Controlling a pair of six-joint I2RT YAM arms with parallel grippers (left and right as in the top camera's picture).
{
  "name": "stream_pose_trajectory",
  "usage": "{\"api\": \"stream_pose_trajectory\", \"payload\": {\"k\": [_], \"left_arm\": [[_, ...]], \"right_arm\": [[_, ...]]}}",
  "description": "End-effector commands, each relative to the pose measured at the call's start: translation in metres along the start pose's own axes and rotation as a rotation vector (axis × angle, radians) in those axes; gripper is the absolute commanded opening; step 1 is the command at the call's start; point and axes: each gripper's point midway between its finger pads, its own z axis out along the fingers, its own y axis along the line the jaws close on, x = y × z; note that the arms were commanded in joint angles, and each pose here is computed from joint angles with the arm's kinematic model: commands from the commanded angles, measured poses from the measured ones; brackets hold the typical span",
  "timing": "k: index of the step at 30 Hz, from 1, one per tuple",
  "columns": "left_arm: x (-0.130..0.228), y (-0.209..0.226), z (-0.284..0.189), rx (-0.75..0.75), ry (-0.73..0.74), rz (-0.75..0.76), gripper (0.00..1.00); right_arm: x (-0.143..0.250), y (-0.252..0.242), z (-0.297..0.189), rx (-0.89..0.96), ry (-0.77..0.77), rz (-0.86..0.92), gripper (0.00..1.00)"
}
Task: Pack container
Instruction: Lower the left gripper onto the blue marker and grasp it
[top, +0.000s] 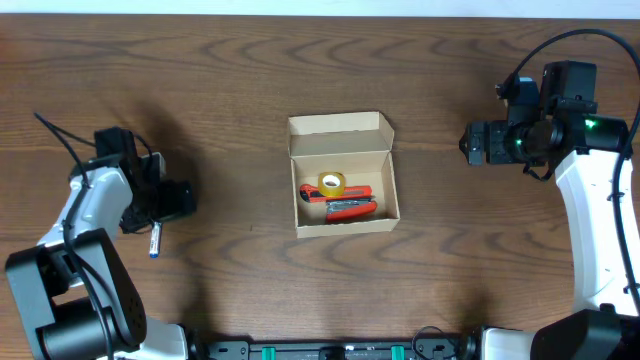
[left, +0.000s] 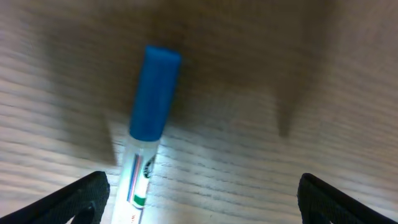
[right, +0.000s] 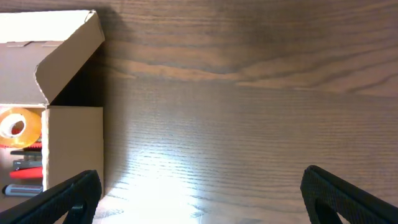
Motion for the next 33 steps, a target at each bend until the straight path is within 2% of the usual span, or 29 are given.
{"api": "stream_pose_trajectory", "payload": {"k": [1, 11, 14, 16, 17, 19, 21, 27, 33], "left_arm": [[0.012, -0.001, 0.010, 0.021, 0.022, 0.016, 0.95], [0.016, -0.001, 0.015, 0.019, 0.025, 0.016, 0.95], [0.017, -0.001, 0.015, 0.019, 0.031, 0.015, 0.99], [0.017, 0.000, 0.015, 0.018, 0.030, 0.015, 0.90], [0.017, 0.000, 0.015, 0.018, 0.030, 0.015, 0.89], [0.017, 0.001, 0.015, 0.010, 0.030, 0.016, 0.89], [0.017, 0.003, 0.015, 0.000, 0.031, 0.017, 0.98], [0.013, 0.018, 0.014, -0.087, 0.017, 0.028, 0.95], [0.007, 0.024, 0.013, -0.124, -0.002, 0.101, 0.95]], "right_arm": [[0.001, -0.003, 0.001, 0.004, 0.004, -0.003, 0.99], [0.001, -0.003, 0.001, 0.004, 0.005, -0.003, 0.99], [0.001, -0.003, 0.001, 0.004, 0.004, -0.003, 0.99], [0.001, -0.003, 0.001, 0.004, 0.004, -0.003, 0.99], [0.001, -0.003, 0.001, 0.004, 0.004, -0.003, 0.99], [0.001, -0.003, 0.001, 0.004, 0.004, -0.003, 0.99], [0.000, -0.003, 0.000, 0.005, 0.003, -0.003, 0.99], [-0.001, -0.003, -0.002, 0.006, -0.006, -0.004, 0.99], [0.000, -0.003, -0.002, 0.006, -0.005, -0.004, 0.99]]}}
